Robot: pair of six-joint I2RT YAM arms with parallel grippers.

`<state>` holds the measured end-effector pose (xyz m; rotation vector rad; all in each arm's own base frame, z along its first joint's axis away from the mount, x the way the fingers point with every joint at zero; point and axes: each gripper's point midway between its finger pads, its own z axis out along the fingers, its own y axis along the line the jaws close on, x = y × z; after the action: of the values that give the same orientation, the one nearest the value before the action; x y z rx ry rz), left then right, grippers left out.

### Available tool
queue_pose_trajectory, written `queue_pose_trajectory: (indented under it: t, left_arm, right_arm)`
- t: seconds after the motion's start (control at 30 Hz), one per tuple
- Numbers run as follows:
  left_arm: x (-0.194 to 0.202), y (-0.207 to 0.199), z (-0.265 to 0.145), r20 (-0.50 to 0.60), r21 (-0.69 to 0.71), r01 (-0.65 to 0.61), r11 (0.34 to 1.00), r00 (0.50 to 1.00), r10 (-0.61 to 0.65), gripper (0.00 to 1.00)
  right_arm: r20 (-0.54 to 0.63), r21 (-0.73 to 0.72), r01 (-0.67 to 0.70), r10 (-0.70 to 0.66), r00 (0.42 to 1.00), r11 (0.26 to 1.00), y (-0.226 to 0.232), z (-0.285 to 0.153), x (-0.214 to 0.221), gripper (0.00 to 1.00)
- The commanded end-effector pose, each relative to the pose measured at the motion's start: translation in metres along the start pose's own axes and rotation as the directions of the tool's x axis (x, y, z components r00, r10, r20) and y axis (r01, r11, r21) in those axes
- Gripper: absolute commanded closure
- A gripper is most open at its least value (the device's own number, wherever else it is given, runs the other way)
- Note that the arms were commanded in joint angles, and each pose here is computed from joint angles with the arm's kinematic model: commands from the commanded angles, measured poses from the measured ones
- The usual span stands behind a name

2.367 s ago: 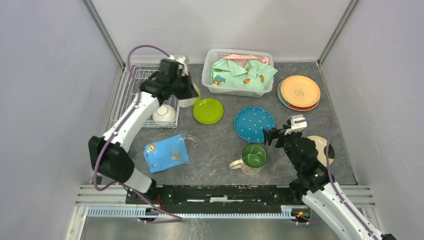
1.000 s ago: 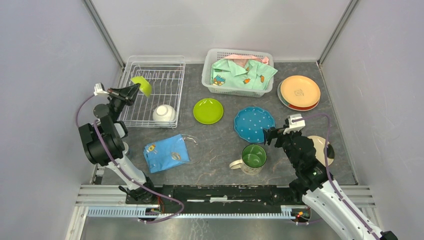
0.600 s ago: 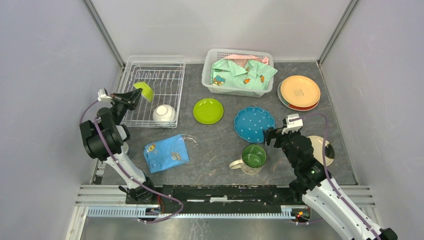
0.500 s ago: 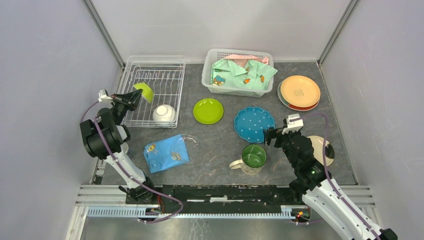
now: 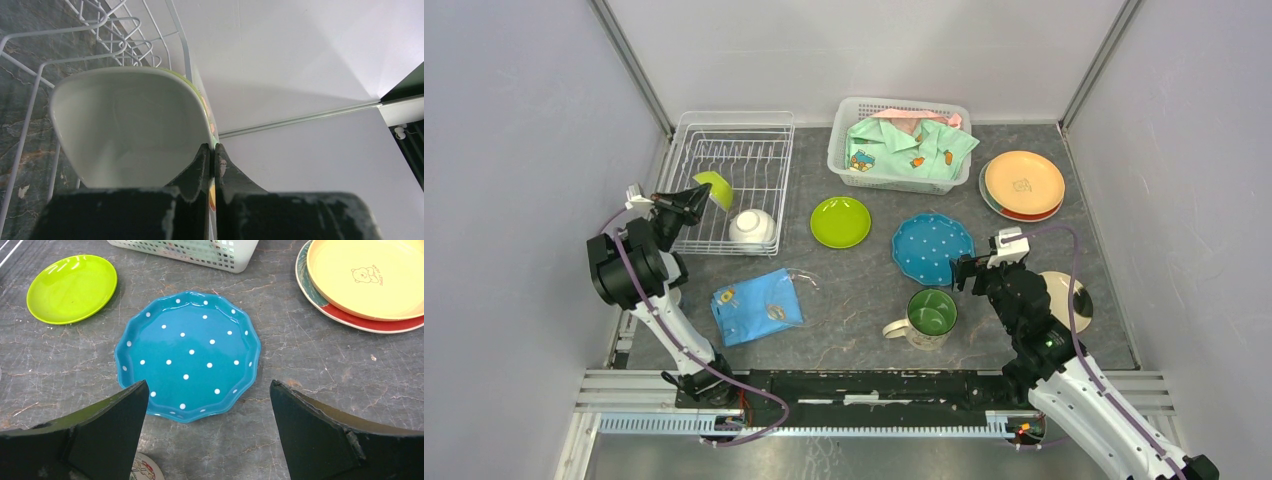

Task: Load the mixed dishes into the dish rack
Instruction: Place the bowl in the dish rack.

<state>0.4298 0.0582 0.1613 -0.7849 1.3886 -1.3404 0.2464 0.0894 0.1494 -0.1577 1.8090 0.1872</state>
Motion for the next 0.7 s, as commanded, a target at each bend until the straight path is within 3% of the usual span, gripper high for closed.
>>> queue_pose_trajectory:
  t: [0.0, 0.3, 0.67]
  left_arm:
    - [0.003, -0.017, -0.004, 0.033, 0.118, -0.179, 0.977, 0.984, 0.176, 0.93]
    - [0.012, -0.033, -0.006, 0.045, 0.134, -0.151, 0.979, 0.988, 0.146, 0.94]
    - [-0.011, -0.055, 0.001, 0.198, 0.101, -0.178, 0.979, 0.968, 0.155, 0.98]
  right_arm:
    - [0.062, 0.013, -0.008, 0.007, 0.998, 1.000, -0.002, 0.000, -0.019, 0.02]
    - [0.069, 0.012, -0.003, 0.002, 0.998, 1.000, -0.002, 0.000, -0.021, 0.02]
    - [0.094, 0.031, 0.012, -0.015, 0.995, 0.999, -0.006, -0.005, -0.031, 0.02]
